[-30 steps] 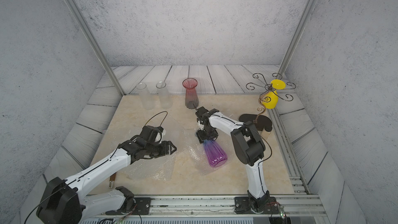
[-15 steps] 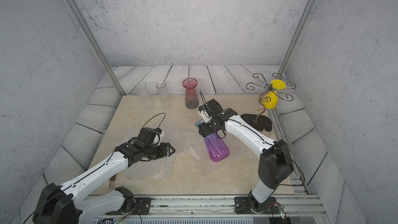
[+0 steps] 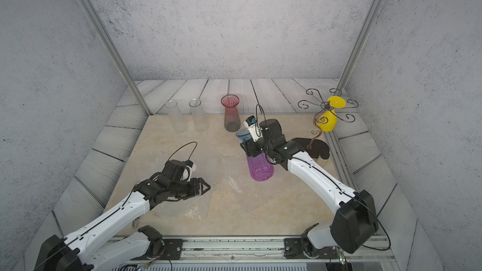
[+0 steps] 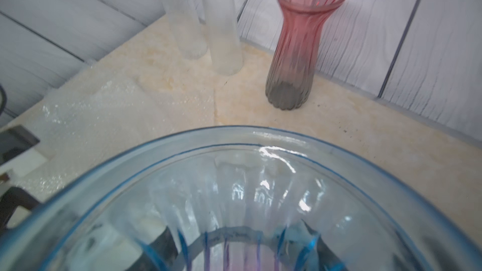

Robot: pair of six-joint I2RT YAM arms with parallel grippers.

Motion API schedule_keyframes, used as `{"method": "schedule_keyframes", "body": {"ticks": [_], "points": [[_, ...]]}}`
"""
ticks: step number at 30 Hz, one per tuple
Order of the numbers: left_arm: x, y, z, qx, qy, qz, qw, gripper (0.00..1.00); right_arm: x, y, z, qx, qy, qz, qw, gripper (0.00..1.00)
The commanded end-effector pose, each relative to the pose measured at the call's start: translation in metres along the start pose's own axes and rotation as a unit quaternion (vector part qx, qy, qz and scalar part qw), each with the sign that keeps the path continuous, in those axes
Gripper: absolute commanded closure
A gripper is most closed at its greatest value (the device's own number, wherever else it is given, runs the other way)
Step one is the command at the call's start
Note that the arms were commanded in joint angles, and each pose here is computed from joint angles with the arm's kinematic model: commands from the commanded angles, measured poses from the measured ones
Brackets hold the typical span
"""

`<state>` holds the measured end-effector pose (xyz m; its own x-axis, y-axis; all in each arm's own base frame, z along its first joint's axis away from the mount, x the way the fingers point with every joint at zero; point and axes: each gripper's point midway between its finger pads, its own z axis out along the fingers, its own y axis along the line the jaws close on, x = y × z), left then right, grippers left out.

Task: Unwrap the vase from the bubble wrap
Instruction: Pick up the vase from the bubble wrap, then place the vase at the center of the board.

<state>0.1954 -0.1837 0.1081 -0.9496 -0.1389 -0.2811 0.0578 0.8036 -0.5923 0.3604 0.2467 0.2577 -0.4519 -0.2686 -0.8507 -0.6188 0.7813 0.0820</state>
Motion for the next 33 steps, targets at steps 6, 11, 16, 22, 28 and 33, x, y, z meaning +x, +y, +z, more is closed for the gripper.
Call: {"method": "schedule_keyframes", "body": {"ticks": [6,11,16,22,28,33], "points": [[0.012,0.007,-0.01,-0.006,0.005,-0.015,1.0,0.33,-0.112,-0.041,0.015,0.028,-0.199,-0.012,0.979,1.0],[0.016,0.005,-0.014,-0.012,0.022,-0.034,0.999,0.33,-0.141,-0.074,0.041,0.046,-0.252,-0.004,0.967,1.0],[0.016,0.002,-0.026,-0.025,0.029,-0.042,0.998,0.33,-0.158,-0.1,0.069,0.062,-0.311,-0.004,0.948,1.0],[0.009,-0.005,-0.032,-0.033,0.029,-0.05,0.998,0.33,-0.162,-0.131,0.101,0.067,-0.354,-0.012,0.933,1.0],[0.015,-0.002,-0.035,-0.048,0.05,-0.044,0.997,0.33,-0.149,-0.157,0.133,0.083,-0.348,-0.038,0.933,1.0],[0.017,0.004,-0.03,-0.047,0.049,-0.058,0.996,0.33,-0.131,-0.171,0.153,0.086,-0.347,-0.041,0.933,0.93]]}}
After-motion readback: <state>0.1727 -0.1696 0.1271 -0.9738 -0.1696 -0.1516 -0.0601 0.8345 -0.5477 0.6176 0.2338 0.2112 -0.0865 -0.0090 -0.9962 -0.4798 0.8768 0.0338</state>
